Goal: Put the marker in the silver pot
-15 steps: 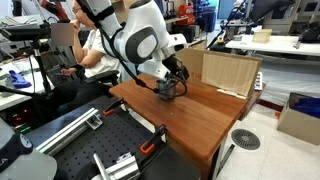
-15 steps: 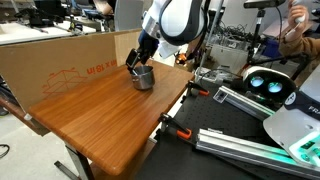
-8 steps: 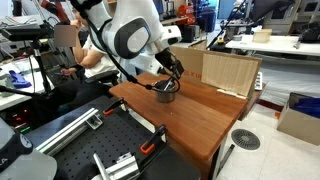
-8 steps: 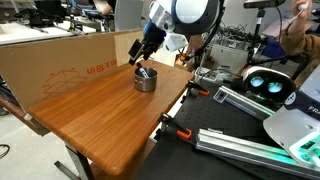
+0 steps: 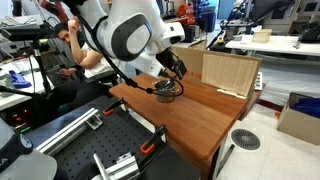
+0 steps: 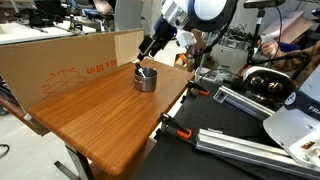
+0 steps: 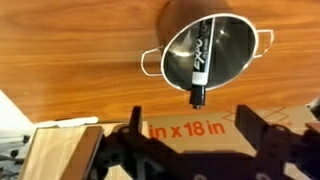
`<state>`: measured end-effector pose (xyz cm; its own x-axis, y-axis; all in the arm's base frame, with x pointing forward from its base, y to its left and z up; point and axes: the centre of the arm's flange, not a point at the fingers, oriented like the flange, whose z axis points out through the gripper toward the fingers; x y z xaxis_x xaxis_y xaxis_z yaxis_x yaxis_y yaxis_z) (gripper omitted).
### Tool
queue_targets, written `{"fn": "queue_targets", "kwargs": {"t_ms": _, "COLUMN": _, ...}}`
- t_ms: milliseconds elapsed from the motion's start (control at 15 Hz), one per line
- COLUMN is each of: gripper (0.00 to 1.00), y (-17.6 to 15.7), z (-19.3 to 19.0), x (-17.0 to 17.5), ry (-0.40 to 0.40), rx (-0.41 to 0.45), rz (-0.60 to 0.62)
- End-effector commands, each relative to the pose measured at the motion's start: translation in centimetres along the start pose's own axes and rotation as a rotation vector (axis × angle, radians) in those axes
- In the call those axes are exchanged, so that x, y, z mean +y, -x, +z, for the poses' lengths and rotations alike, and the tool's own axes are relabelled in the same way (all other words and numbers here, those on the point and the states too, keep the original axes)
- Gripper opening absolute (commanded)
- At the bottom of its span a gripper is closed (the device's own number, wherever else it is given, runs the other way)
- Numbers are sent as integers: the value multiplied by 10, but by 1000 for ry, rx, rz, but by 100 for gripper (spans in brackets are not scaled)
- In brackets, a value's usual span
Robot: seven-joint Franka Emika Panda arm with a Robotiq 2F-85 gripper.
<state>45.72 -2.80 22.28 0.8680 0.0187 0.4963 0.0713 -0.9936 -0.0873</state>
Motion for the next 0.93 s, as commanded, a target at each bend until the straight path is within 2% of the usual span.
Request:
{"fn": "queue_targets", "kwargs": {"t_ms": 0, "gripper": 100, "y": 0, "z": 0, "x": -3, "ry": -4, "rx": 0, "rz": -4}}
{"fn": "queue_targets", "kwargs": {"t_ms": 867, "gripper": 100, "y": -1, "z": 0, "x": -5, "ry": -7, "rx": 1, "rz": -8}}
